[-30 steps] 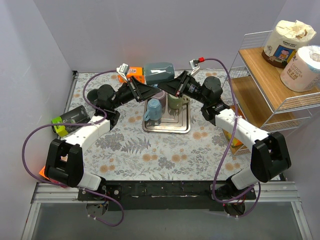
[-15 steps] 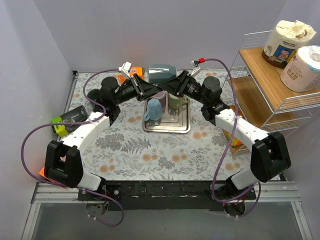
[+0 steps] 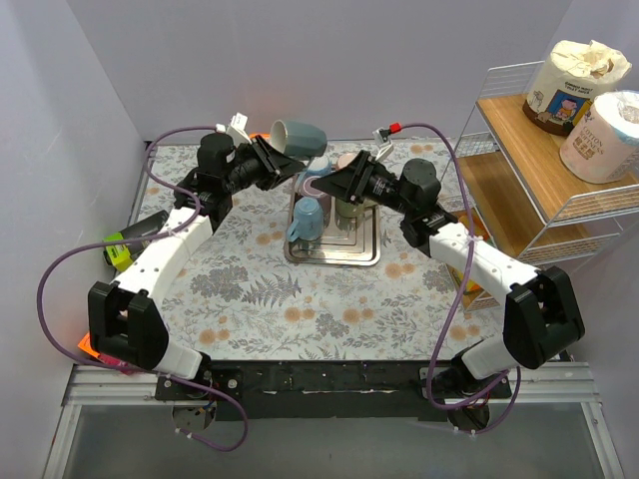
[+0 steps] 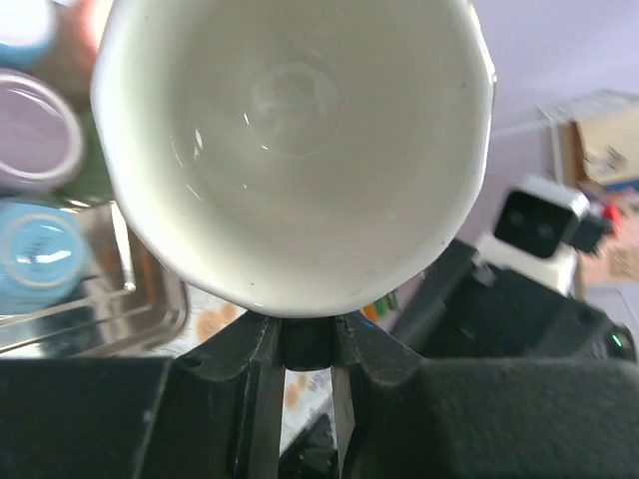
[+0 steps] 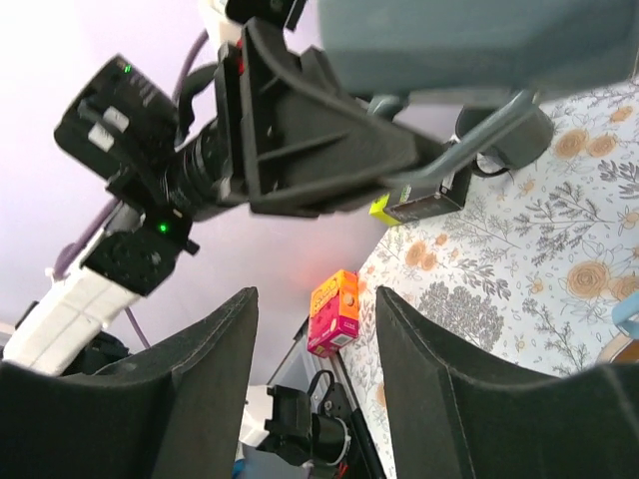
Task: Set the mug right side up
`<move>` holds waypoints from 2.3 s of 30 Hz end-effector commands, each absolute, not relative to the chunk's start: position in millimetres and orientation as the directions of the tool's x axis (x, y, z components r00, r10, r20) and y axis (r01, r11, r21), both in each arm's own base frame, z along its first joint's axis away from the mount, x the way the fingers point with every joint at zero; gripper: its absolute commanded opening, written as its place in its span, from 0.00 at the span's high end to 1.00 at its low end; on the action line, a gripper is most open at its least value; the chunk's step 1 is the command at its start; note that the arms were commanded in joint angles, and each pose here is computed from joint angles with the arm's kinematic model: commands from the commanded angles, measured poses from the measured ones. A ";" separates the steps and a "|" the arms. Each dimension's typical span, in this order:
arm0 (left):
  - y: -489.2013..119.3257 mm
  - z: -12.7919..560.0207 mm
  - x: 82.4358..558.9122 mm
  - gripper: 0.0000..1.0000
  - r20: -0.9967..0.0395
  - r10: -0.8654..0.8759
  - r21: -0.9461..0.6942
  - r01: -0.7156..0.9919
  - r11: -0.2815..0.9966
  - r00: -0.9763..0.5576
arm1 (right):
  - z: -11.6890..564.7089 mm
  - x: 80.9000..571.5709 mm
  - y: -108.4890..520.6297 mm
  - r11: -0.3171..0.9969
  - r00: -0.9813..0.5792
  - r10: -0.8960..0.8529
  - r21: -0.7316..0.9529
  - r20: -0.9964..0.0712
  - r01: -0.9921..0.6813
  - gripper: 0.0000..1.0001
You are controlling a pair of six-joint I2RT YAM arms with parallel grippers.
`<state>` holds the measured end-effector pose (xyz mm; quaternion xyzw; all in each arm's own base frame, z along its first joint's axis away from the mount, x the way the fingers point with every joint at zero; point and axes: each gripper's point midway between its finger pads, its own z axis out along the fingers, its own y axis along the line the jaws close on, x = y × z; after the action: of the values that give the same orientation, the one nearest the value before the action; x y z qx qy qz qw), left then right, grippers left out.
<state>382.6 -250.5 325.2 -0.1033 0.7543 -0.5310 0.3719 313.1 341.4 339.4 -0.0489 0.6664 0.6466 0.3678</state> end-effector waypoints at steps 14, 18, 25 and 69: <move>-135.4 250.7 454.8 1.00 -0.774 -0.323 -0.318 -0.107 0.942 -0.545 | 335.8 297.6 328.3 0.260 -0.673 0.359 0.761 -0.647 -0.594 0.42; -115.3 220.7 463.5 1.00 -0.767 -0.281 -0.206 -0.193 0.959 -0.577 | 328.9 299.1 325.4 0.295 -0.672 0.353 0.759 -0.652 -0.581 0.42; -73.3 176.0 478.2 1.00 -0.740 -0.291 -0.135 -0.290 0.947 -0.606 | 319.9 300.5 325.9 0.310 -0.688 0.339 0.767 -0.642 -0.563 0.42; -97.9 221.9 443.8 0.07 -0.794 -0.280 -0.351 0.031 0.936 -0.539 | 260.2 326.8 322.1 0.553 -0.794 0.237 0.750 -0.560 -0.364 0.37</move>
<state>465.1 -71.2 154.1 -0.1269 0.9017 -0.0702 0.4073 317.7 320.3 241.1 -0.0298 0.8289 0.4740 0.2955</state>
